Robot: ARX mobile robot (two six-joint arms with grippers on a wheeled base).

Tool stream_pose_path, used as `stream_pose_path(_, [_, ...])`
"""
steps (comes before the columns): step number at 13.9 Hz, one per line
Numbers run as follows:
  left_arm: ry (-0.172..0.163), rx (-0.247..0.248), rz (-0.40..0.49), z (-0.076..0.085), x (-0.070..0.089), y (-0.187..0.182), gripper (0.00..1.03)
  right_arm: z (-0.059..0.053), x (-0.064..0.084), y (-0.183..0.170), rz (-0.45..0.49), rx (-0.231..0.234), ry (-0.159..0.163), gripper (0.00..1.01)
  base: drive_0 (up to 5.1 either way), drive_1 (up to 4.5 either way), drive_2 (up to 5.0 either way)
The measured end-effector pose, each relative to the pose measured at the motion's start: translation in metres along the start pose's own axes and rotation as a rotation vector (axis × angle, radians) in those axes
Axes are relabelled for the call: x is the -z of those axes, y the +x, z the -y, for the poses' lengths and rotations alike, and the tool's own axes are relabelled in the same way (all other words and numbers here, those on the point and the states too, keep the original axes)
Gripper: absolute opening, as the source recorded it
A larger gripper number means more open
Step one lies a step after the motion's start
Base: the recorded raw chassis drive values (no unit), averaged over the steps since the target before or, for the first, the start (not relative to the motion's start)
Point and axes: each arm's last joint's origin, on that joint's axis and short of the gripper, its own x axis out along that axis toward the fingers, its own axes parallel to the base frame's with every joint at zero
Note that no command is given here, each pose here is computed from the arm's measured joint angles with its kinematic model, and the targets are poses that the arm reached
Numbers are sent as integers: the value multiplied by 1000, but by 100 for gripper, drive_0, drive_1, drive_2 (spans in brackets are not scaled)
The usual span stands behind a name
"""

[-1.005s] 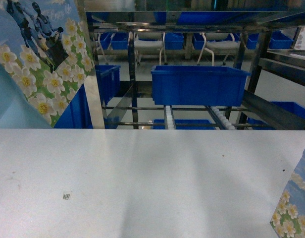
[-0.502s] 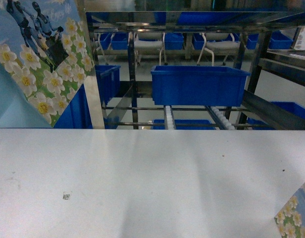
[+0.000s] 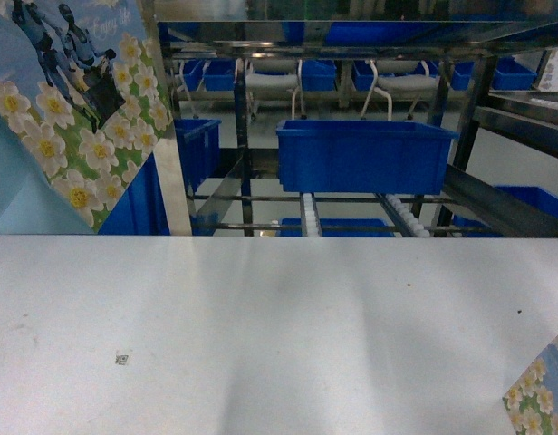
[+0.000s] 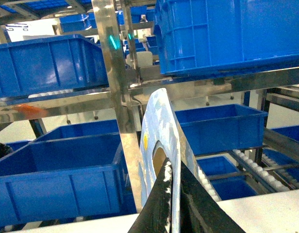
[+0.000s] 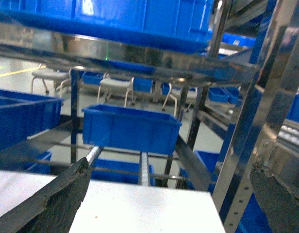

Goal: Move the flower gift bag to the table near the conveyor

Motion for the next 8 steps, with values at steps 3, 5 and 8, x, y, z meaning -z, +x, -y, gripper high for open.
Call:
stream_pose_path(3, [0,0,0,0,0,0,2,1,-7,-9,8,34,-13,98,0,0,0])
stream_pose_path(5, [0,0,0,0,0,0,2,2,-13,-23,5,50,-28,98,0,0,0])
stream_pose_path(8, [0,0,0,0,0,0,2,3,-26,-45,22,34,-26,98,0,0,0])
